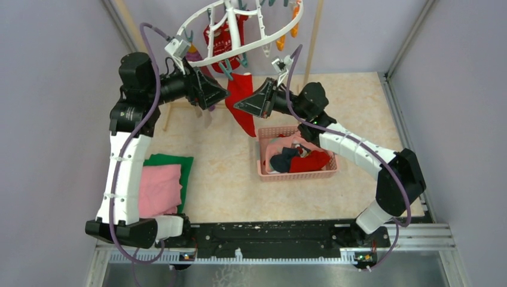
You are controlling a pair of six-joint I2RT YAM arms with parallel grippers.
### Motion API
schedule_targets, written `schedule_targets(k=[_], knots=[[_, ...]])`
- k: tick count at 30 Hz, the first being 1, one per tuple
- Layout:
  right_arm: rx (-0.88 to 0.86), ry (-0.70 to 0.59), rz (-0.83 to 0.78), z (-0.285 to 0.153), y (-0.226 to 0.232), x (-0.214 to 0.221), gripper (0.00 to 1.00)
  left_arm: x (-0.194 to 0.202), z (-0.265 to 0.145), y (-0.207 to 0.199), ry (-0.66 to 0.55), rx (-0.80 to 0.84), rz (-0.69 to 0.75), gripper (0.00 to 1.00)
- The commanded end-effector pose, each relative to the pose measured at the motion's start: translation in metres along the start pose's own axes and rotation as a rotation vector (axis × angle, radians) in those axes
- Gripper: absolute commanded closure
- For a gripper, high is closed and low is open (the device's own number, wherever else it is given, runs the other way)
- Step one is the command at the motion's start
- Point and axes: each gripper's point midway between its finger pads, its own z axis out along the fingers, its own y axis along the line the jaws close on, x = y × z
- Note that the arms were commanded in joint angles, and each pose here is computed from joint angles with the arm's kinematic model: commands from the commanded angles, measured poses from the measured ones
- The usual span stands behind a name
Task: Remove the socks clipped to the hanger
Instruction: Remove the sock from the hanger.
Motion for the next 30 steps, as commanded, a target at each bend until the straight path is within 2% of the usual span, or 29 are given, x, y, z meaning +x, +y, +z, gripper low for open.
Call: schedule_targets(k=[1,11,13,18,20,21,22,23,28,30], knots=[[-0.164,-0.047,-0.041,0.004,0.043,-0.019,0.88,0.020,0.003,-0.003,0.033,0.063,-0.060,0.18],[-0.229,0.001,-0.052,0.006,0.053,-0.009,0.82,0.032,0.004,-0.014,0.041,0.143,-0.115,0.26],[-0.230,-0.001,-0.047,0.006,0.052,-0.010,0.80,0.032,0.004,-0.022,0.040,0.200,-0.138,0.37],[-0.217,0.000,-0.051,0.009,0.051,-0.013,0.75,0.035,0.005,-0.029,0.050,0.271,-0.163,0.75],[-0.185,0.004,-0.062,0.010,0.047,-0.014,0.65,0.036,0.006,-0.029,0.054,0.276,-0.170,0.88],[-0.156,-0.002,-0.084,0.009,0.044,-0.016,0.51,0.036,0.005,-0.029,0.052,0.275,-0.169,0.94],[-0.103,-0.005,-0.101,0.008,0.038,-0.017,0.18,0.035,0.005,-0.029,0.051,0.272,-0.169,0.97],[-0.043,-0.007,-0.125,0.007,0.031,-0.020,0.02,0.034,0.005,-0.029,0.047,0.270,-0.166,0.99],[0.415,-0.014,-0.304,-0.025,-0.009,-0.035,0.01,0.029,0.006,-0.025,0.038,0.239,-0.145,1.00],[0.481,-0.071,-0.388,-0.043,0.000,-0.048,0.01,0.030,0.007,-0.021,0.038,0.212,-0.137,1.00]])
